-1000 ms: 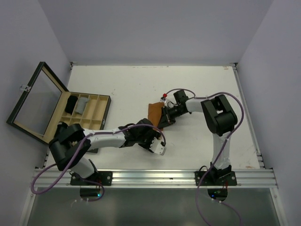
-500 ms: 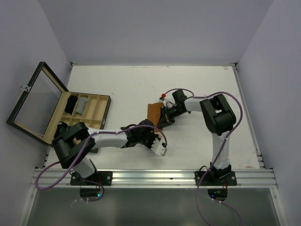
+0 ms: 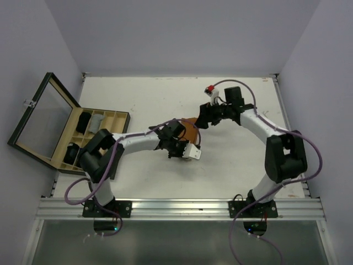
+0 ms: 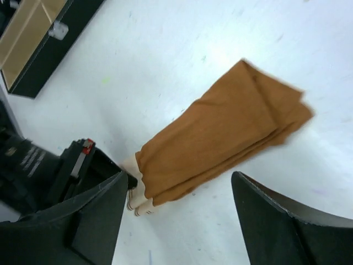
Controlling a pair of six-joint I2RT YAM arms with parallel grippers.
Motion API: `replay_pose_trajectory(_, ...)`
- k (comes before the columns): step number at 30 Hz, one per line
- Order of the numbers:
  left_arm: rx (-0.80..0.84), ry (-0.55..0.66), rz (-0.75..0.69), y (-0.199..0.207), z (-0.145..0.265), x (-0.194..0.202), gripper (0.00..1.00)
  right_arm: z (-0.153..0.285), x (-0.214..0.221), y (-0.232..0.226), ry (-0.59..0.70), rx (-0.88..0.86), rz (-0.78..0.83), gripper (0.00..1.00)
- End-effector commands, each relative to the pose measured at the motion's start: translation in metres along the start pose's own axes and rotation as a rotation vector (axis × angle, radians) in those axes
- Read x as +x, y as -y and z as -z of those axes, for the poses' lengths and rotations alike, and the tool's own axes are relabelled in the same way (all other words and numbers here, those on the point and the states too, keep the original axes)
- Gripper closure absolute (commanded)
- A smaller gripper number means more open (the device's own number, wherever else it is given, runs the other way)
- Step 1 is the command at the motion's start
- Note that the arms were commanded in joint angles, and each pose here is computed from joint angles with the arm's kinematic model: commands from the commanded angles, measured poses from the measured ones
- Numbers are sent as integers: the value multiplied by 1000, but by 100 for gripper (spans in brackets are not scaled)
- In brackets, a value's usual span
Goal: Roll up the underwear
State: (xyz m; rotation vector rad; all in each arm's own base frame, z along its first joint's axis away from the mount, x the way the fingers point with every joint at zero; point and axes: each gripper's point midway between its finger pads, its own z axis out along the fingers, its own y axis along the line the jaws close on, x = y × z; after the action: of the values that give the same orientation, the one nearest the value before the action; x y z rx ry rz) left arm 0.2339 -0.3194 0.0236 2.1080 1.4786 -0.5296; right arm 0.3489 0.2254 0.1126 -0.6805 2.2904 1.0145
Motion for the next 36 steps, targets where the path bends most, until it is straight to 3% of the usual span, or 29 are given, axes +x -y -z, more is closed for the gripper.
replay_pose_trajectory(1,233,20,231,33,5,17,100,58,-59,0,168,84,229,19)
replay_pose_trajectory(4,292,26,306,23,5,25,100,81,-81,4,199,176,256,1)
replay_pose_trajectory(7,356,21,397,21,1,35,100,101,-87,5,197,227,368,1)
replay_pose_trajectory(10,380,13,483,16,-4,45,100,120,-84,-25,174,161,559,1)
replay_pose_trajectory(14,430,-18,582,21,-12,58,100,140,-83,-58,235,109,701,1)
replay_pose_trajectory(20,446,-63,725,22,-24,74,100,153,-38,-113,160,-151,782,1)
replay_pose_trajectory(24,456,-83,848,23,-29,78,100,116,13,-125,-42,-199,796,1)
replay_pose_trajectory(26,451,-91,887,24,-31,82,100,91,58,-104,-177,-123,793,7)
replay_pose_trajectory(28,450,-107,932,26,-33,83,100,71,61,-111,-128,-82,892,10)
replay_pose_trajectory(32,430,-126,974,25,-36,86,100,38,93,-76,-206,17,941,19)
replay_pose_trajectory(36,421,-144,988,25,-37,87,100,21,87,-70,-189,26,994,19)
